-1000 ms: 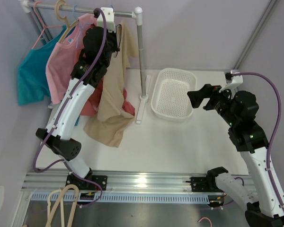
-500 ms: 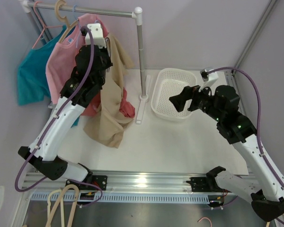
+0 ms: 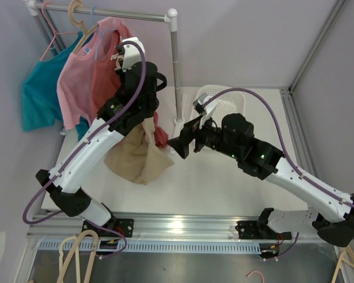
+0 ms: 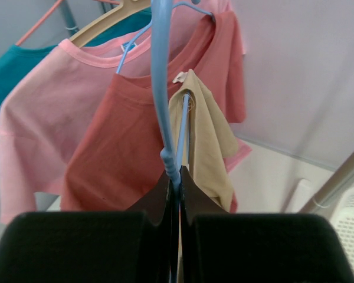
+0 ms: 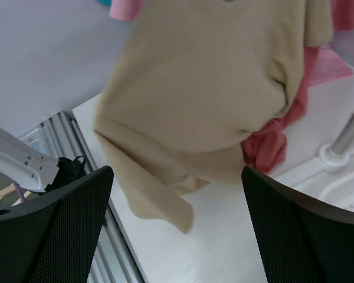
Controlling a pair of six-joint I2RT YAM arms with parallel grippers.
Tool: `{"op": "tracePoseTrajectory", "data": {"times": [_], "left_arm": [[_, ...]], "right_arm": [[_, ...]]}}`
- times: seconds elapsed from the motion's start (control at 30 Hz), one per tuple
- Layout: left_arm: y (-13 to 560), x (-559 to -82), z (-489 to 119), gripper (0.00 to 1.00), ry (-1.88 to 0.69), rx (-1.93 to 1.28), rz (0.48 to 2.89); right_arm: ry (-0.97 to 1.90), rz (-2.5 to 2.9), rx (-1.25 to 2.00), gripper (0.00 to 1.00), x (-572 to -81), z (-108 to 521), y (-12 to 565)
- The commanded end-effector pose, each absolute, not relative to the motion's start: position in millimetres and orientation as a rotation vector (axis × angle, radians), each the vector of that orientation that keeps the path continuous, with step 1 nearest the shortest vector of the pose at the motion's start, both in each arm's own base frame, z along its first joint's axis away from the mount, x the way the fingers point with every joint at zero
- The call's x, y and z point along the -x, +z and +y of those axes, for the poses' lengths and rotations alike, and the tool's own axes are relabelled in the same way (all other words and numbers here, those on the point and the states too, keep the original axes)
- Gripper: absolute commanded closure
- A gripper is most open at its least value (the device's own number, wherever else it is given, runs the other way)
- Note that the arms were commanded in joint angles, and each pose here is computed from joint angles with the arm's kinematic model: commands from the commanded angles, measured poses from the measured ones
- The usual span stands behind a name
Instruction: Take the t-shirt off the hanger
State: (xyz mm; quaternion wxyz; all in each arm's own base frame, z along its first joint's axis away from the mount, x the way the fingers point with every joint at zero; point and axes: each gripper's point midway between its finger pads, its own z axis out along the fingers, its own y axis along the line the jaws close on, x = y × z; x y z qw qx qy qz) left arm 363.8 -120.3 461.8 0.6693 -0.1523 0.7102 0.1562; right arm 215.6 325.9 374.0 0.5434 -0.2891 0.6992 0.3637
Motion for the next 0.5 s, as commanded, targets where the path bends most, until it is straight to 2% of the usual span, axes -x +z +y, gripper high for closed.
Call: {"op": "tracePoseTrajectory", "data": {"times": [0.0, 0.27, 0.47], "left_arm": [[474.7, -348.9, -105.7, 0.99, 0.452, 0.460, 1.530], [479.6, -348.2, -111.4, 0.99, 0.462, 0.439, 1.524], [483.8, -348.7, -117.8, 0.99, 0.455, 0.425, 1.519]], "right_arm": [[0.896, 1.497, 0.707, 0.06, -210.5, 346.8, 398.0], [0.952, 1.474, 0.765, 0.07, -196.5, 368.9, 377.9], [1.006, 1.404, 0.796, 0.12, -181.0, 385.1, 373.0]]}}
